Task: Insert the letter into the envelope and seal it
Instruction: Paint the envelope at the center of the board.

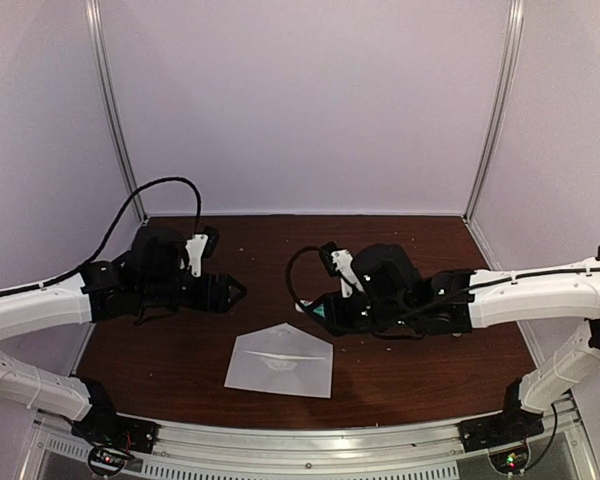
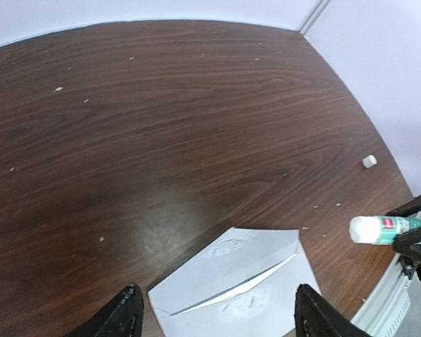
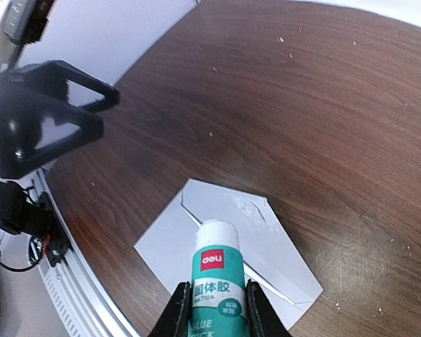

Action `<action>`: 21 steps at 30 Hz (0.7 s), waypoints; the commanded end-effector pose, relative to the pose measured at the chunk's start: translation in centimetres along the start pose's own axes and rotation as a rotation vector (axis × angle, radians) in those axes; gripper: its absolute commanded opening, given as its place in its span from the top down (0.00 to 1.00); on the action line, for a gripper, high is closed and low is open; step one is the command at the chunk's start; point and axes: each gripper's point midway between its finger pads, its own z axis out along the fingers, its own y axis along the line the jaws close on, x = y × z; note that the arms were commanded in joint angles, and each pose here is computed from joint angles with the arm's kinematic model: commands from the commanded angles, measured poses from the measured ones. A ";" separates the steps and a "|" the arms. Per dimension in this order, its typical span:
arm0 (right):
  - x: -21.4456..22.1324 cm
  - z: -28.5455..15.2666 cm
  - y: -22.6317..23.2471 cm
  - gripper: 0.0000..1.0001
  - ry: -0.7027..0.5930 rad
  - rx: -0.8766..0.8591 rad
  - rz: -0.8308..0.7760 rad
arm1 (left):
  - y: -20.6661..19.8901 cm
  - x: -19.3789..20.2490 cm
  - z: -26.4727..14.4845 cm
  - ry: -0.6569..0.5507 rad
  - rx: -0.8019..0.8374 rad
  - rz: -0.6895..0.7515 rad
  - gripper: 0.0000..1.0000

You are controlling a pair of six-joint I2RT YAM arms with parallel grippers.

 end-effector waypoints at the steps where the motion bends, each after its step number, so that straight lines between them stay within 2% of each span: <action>1: -6.2 -4.4 2.0 1.00 -0.319 -0.162 0.053 | -5.8 -3.8 -0.5 -0.067 0.262 0.088 0.25; 12: -10.3 -10.8 4.2 1.00 -0.687 -0.442 0.119 | -16.0 -9.4 -7.7 -0.290 0.845 0.039 0.20; 16: -11.3 -11.5 5.0 1.00 -0.742 -0.480 0.115 | -17.4 -9.8 -8.3 -0.298 0.910 0.008 0.19; 21: -12.0 -12.1 5.5 1.00 -0.785 -0.472 0.095 | -17.3 -9.9 -7.0 -0.268 0.880 -0.046 0.18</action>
